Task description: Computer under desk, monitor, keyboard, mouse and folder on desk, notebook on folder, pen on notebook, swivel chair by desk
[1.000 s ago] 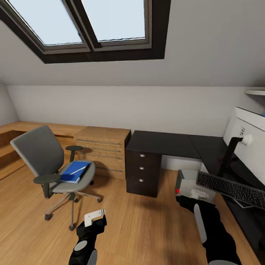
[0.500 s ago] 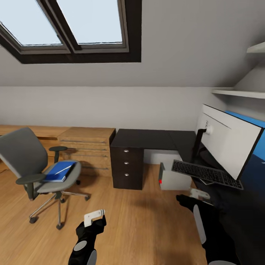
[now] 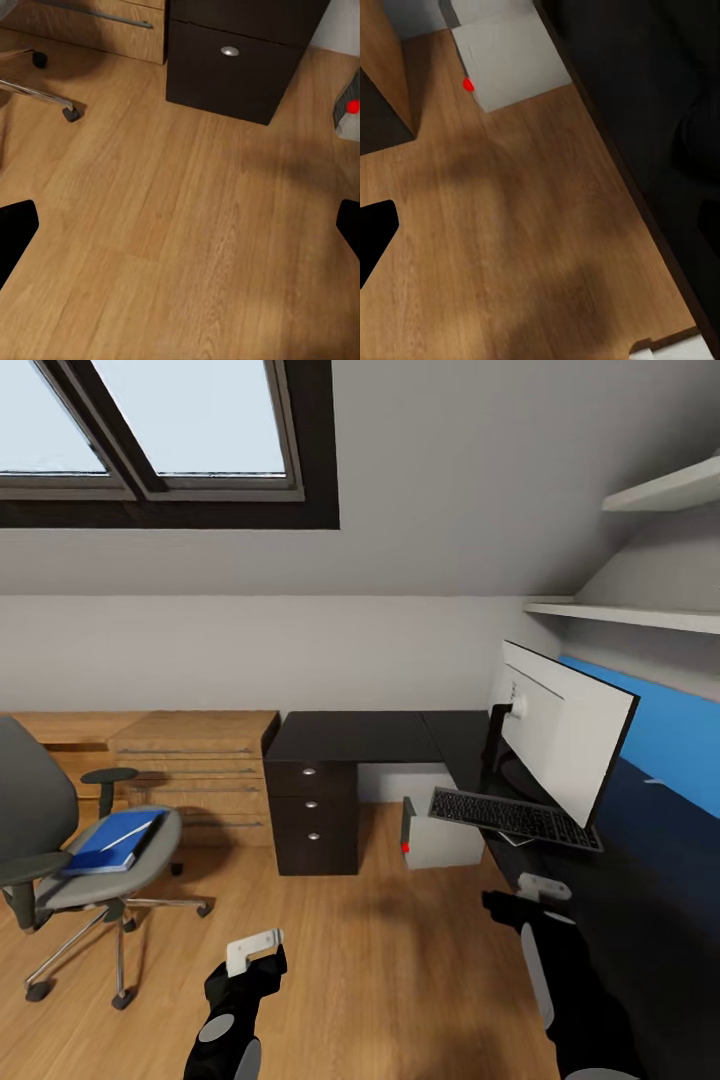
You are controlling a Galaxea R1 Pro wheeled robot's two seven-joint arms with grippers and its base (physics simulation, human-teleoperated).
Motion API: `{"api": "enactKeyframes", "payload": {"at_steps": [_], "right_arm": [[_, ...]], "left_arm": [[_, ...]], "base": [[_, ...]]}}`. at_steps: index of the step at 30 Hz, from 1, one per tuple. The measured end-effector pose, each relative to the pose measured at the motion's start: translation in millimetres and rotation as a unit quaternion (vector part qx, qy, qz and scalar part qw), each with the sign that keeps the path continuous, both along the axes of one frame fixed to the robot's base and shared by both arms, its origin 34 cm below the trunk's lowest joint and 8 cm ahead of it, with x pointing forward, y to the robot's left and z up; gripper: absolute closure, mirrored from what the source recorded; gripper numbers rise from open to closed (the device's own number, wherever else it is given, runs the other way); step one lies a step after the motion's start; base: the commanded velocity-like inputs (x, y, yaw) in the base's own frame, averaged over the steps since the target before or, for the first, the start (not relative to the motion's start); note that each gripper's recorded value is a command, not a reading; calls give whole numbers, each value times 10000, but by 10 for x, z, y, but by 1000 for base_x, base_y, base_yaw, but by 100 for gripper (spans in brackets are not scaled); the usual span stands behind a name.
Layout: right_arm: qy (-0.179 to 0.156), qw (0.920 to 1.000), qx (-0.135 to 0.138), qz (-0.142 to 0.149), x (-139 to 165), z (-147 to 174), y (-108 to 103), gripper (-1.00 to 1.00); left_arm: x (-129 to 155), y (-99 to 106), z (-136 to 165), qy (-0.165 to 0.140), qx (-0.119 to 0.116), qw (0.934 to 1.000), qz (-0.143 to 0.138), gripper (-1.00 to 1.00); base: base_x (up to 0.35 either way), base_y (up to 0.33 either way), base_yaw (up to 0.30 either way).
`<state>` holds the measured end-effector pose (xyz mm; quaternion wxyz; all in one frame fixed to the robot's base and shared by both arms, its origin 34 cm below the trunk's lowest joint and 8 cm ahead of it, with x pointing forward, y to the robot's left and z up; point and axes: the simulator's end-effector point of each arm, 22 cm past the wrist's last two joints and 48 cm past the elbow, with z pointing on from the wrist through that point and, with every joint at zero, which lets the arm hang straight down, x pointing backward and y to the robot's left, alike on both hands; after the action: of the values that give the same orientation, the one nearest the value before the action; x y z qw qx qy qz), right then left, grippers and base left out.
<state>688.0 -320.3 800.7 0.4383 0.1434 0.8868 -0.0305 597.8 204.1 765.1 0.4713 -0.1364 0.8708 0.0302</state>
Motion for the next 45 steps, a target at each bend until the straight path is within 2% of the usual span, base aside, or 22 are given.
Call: {"api": "enactKeyframes", "payload": {"at_steps": [3, 7, 14, 20, 24, 26, 29, 32, 39, 45], "right_arm": [[37, 9999, -117, 8, -9, -38, -29, -100], [45, 9986, -519, 50, -10, -97, -120, -100], [29, 9954, -962, 5, -29, -235, -225, -100], [-110, 9887, -1442, -389, -65, -229, -566, -100], [-142, 9857, -1601, -514, -85, -219, -743, -100], [-59, 9832, -1727, -587, -132, -270, -939, -100], [-61, 9828, -1703, -715, -168, -287, -1086, -100], [-176, 9847, -1468, -928, -188, -289, -1172, -100], [-395, 9871, -1068, -1125, -149, -223, -1150, -100], [-468, 9872, -1008, -1142, -124, -171, -1136, -100]], "left_arm": [[0, 0, 0, 0, 0, 10000, 0, -100], [0, 0, 0, 0, 0, 10000, 1, -100], [-9, 5, -18, 22, 17, 10000, 10, -100], [-45, 0, -106, 124, 50, 9999, -6, -100], [-52, 0, -121, 140, 55, 9999, -9, -100], [-54, -1, -127, 148, 54, 9999, -9, -100], [-55, -2, -129, 150, 52, 9999, -9, -100], [-55, -2, -129, 150, 51, 9999, -9, -100], [-54, -1, -129, 148, 52, 9999, -9, -100], [-55, -2, -129, 150, 51, 9999, -9, -100]], "base": [[0, 0, -31], [0, 0, -11], [0, 0, -3], [0, 0, 0], [0, 0, 0], [0, 0, 0], [0, 0, 0], [0, 0, 0], [0, 0, 0], [0, 0, 0]]}}
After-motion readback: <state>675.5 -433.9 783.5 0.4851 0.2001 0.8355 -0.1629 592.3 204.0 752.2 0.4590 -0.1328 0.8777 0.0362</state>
